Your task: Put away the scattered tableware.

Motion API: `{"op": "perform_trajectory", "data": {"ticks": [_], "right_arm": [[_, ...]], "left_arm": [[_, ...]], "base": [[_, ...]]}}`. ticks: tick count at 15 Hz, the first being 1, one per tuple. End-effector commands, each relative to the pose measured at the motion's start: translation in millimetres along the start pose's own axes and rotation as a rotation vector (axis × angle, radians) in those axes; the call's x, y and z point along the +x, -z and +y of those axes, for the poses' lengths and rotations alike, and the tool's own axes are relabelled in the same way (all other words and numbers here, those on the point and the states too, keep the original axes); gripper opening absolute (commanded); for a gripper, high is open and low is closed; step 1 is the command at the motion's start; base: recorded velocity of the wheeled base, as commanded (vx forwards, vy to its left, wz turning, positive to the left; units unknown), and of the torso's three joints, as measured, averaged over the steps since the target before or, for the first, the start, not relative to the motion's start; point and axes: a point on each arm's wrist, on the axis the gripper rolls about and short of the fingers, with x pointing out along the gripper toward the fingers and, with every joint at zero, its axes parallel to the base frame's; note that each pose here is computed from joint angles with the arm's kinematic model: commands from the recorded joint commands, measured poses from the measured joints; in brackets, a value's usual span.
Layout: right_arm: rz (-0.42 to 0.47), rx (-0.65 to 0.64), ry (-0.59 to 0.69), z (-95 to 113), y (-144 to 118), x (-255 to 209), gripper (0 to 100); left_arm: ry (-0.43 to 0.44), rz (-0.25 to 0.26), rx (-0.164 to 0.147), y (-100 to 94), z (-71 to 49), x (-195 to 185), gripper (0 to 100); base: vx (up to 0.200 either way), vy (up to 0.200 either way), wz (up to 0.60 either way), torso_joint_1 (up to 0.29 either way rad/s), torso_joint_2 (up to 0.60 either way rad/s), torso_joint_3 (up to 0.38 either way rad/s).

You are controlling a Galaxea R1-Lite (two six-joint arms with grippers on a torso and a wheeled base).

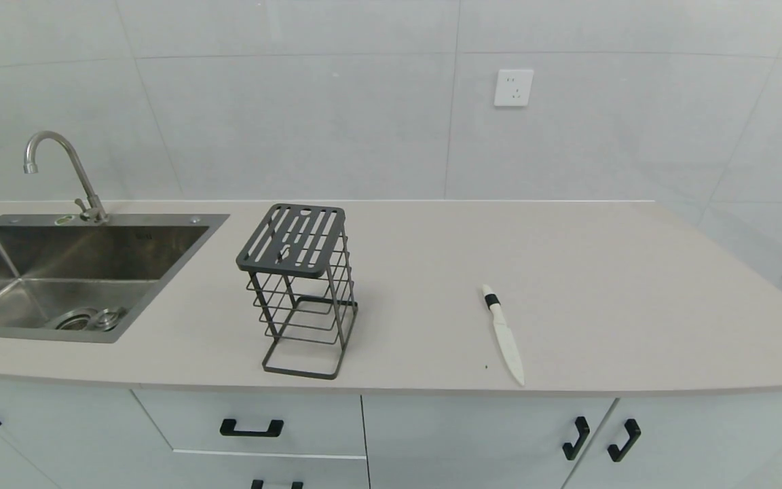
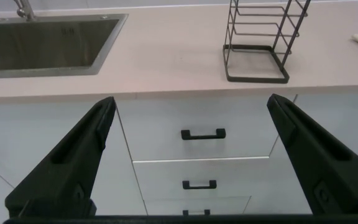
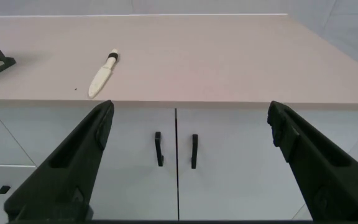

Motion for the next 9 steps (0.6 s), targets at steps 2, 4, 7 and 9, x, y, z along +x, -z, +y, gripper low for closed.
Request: {"op": "perform_trajectory", "data": {"ticks": [2, 4, 7, 9], "right_arm": [[0.000, 0.000, 0.000, 0.0, -0.1, -0.1, 100], [0.000, 0.000, 0.000, 0.0, -0.1, -0.1, 100], [0.000, 0.000, 0.000, 0.0, -0.1, -0.1, 100], [0.001, 0.000, 0.000, 0.0, 0.3, 0.1, 100]], "left_arm": [[0.000, 0.001, 0.000, -0.1, 0.0, 0.1, 100], [0.000, 0.001, 0.002, -0.1, 0.0, 0.1, 100], [0.000, 0.001, 0.002, -0.1, 0.0, 0.1, 100], [0.000, 0.001, 0.002, -0.1, 0.0, 0.1, 100]], "base": [[0.000, 0.000, 0.00, 0.063, -0.10, -0.049], [0.000, 0.000, 0.00, 0.000, 0.00, 0.000], [0.000, 0.000, 0.00, 0.000, 0.00, 0.000], [0.000, 0.000, 0.00, 0.021, -0.03, -0.023]]}}
